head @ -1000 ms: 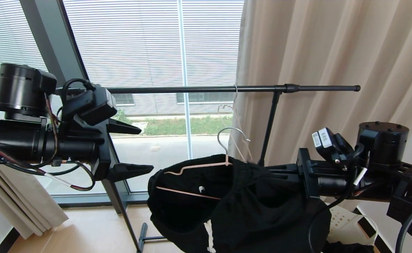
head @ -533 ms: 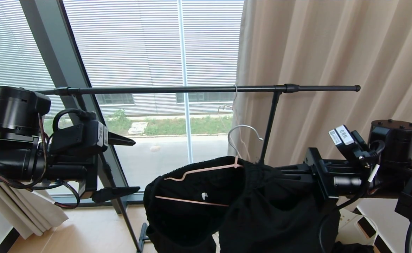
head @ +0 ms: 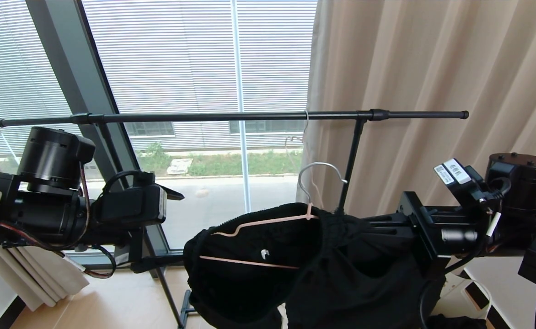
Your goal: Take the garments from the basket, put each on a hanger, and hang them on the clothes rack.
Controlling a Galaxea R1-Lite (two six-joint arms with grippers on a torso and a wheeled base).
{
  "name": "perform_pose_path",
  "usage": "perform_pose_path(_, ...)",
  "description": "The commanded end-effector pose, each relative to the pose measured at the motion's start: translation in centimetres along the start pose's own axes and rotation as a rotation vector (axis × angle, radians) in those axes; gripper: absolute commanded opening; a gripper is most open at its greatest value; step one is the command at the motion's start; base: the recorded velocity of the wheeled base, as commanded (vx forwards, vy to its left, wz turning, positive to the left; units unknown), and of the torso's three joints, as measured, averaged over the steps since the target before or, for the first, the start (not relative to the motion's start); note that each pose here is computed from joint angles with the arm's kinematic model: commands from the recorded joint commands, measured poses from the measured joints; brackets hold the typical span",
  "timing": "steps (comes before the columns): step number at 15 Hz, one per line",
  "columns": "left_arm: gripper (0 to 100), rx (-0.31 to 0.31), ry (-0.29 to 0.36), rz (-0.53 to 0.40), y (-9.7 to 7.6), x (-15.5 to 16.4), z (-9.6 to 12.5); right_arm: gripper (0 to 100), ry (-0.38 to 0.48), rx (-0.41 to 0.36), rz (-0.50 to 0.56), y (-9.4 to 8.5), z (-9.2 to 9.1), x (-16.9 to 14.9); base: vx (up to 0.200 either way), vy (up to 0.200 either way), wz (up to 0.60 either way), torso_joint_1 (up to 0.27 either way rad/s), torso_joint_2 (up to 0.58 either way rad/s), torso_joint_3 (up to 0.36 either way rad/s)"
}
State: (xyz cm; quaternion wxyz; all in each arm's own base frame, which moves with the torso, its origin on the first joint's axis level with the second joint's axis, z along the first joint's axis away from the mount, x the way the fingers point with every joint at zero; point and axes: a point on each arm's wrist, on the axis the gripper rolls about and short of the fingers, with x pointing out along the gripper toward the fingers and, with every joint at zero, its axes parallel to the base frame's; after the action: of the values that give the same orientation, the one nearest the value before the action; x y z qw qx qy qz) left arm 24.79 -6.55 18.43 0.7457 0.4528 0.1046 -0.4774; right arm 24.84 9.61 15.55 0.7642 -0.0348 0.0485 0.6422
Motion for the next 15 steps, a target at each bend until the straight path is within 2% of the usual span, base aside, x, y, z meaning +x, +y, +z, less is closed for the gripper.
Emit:
perform_pose_path(1, 100, 0.012, -0.016, -0.031, -0.1, 1.9, 0.2, 0, -0.004, 0.002, 0.001, 0.0, 0.2, 0.0, 0.000, 0.000, 0.00, 0.000, 0.00, 0.000)
perform_pose_path(4, 100, 0.028, -0.019, -0.027, -0.1, 2.9, 0.7, 0, -0.007, 0.005, 0.010, 0.0, 0.3, 0.0, 0.000, 0.000, 0.00, 0.000, 0.00, 0.000)
perform_pose_path(5, 100, 0.013, -0.013, -0.030, -0.2, 3.1, 1.0, 0, -0.008, 0.007, 0.013, 0.0, 0.3, 0.0, 0.000, 0.000, 0.00, 0.000, 0.00, 0.000)
perform_pose_path(9, 100, -0.106, -0.021, -0.033, -0.4, 3.5, 2.6, 0, -0.007, 0.009, 0.015, 0.0, 0.2, 0.0, 0.000, 0.000, 0.00, 0.000, 0.00, 0.000)
perform_pose_path(12, 100, -0.154, -0.050, -0.042, -0.2, 3.9, 3.7, 0, -0.006, 0.010, 0.017, 0.0, 0.2, 0.1, 0.000, 0.000, 0.00, 0.000, 0.00, 0.000)
perform_pose_path(15, 100, -0.242, -0.071, -0.093, -0.7, 5.3, 5.2, 0, -0.005, 0.012, 0.017, 0.0, 0.1, 0.1, 0.000, 0.000, 0.00, 0.000, 0.00, 0.000)
